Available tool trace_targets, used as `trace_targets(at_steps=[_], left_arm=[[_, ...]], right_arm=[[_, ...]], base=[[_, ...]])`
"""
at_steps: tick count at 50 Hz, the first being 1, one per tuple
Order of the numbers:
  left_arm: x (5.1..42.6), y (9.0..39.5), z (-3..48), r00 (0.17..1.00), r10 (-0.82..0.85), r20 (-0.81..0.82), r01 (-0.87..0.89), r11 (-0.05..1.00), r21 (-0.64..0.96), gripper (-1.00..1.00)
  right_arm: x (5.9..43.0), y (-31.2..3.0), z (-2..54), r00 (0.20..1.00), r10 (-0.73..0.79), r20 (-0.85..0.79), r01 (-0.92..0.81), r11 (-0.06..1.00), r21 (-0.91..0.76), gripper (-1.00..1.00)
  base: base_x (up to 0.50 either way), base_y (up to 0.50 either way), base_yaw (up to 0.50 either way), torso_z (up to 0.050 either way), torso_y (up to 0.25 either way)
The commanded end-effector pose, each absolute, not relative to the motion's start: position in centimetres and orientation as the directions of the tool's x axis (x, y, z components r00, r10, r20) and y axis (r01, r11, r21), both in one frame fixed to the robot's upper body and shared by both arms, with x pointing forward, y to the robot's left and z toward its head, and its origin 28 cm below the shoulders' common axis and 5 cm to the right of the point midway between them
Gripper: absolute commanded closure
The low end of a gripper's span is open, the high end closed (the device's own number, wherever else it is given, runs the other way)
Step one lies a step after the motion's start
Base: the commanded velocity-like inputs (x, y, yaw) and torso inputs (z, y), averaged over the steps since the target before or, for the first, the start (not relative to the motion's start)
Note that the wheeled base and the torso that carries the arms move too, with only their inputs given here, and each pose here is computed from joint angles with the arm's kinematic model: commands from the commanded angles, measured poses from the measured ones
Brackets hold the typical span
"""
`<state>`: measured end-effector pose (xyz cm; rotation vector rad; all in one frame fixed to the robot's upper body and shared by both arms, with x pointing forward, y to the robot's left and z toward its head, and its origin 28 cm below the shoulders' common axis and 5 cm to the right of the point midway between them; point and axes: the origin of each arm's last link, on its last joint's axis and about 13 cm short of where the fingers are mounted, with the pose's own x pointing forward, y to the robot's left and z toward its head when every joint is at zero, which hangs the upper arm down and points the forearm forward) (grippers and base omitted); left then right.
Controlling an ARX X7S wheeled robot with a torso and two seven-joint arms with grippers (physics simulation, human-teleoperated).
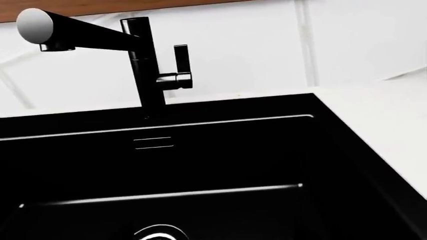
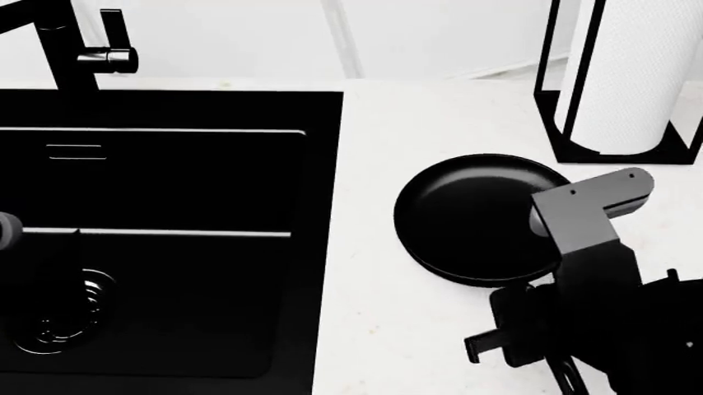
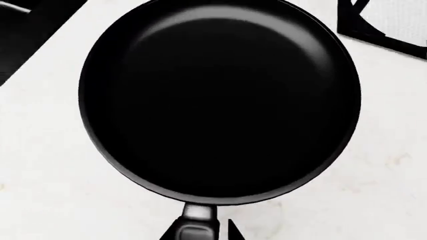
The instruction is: Pick the pan and sponge and place them into the sink. Then turn on the water.
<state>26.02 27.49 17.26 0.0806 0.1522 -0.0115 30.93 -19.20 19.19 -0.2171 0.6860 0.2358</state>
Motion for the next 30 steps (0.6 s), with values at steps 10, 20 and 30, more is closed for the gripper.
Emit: trace_targets(at_steps=[10,20,30], left_arm=[[26.1,27.4,17.0,0.988,-0.006,-0.155,0.019,0.997,0.08,-1.0],[26.1,27.5,17.2,0.988,-0.007,-0.156,0.021,0.996,0.084,-1.0],[25.9,27.8,17.3,0.987,-0.008,-0.158,0.022,0.996,0.089,-1.0]], right_arm=[[30.5,-18.6,20.3,0.828,0.302,-0.473,-0.427,0.886,-0.182,1.0],[30.3,-19.0,19.2,0.844,0.265,-0.467,-0.374,0.914,-0.158,1.0],[29.9,-19.0,19.3,0.836,0.292,-0.464,-0.409,0.896,-0.172,1.0]], base=[[0.0,0.0,0.0,0.0,0.001],[0.0,0.0,0.0,0.0,0.001],[0.0,0.04,0.0,0.0,0.002]])
